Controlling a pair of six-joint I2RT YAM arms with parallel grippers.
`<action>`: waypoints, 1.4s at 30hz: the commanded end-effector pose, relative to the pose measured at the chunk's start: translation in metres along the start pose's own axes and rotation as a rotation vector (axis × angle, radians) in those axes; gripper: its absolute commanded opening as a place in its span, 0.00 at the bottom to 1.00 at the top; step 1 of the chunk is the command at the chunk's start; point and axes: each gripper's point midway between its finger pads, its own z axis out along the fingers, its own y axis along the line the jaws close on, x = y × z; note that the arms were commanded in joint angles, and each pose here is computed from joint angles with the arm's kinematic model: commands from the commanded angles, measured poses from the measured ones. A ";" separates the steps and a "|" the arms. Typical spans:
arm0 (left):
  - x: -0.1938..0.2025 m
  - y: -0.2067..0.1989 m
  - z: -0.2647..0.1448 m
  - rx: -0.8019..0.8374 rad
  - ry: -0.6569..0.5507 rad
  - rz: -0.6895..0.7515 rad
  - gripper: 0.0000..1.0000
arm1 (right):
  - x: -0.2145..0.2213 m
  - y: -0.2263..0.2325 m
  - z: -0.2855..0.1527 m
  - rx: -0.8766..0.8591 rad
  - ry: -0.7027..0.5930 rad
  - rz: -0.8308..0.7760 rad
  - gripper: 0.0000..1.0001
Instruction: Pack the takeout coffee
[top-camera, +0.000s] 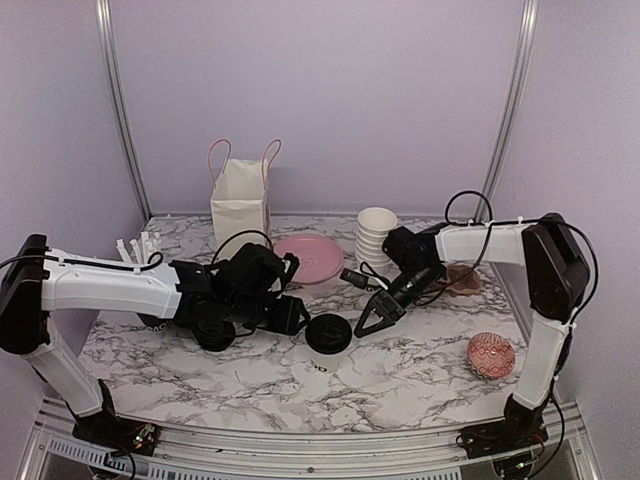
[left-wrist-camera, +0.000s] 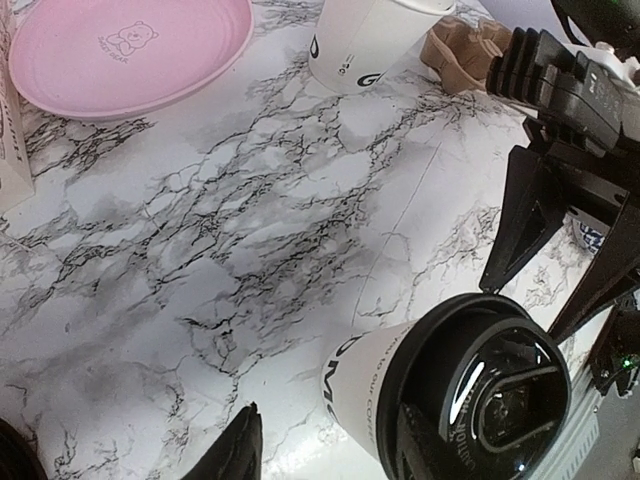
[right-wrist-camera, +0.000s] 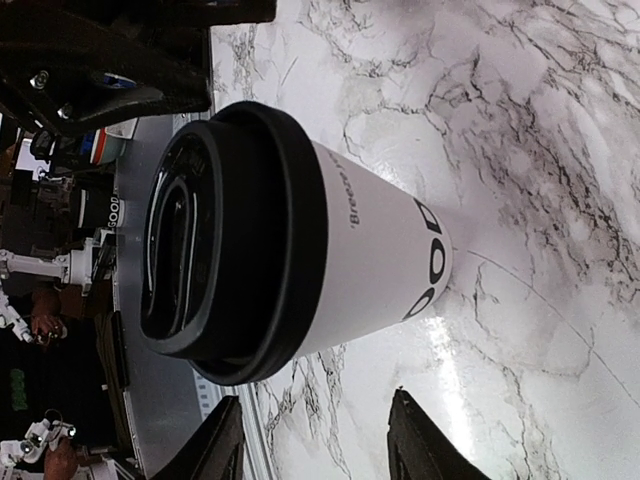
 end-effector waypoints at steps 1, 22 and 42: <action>-0.010 -0.006 -0.033 0.030 -0.036 -0.004 0.47 | -0.011 0.015 -0.011 0.013 -0.035 -0.089 0.48; 0.041 -0.038 -0.033 0.333 0.121 -0.272 0.47 | -0.028 0.007 -0.009 -0.004 -0.036 -0.078 0.49; 0.044 -0.040 -0.013 0.350 0.176 -0.242 0.45 | -0.025 -0.004 0.000 -0.020 -0.010 -0.049 0.49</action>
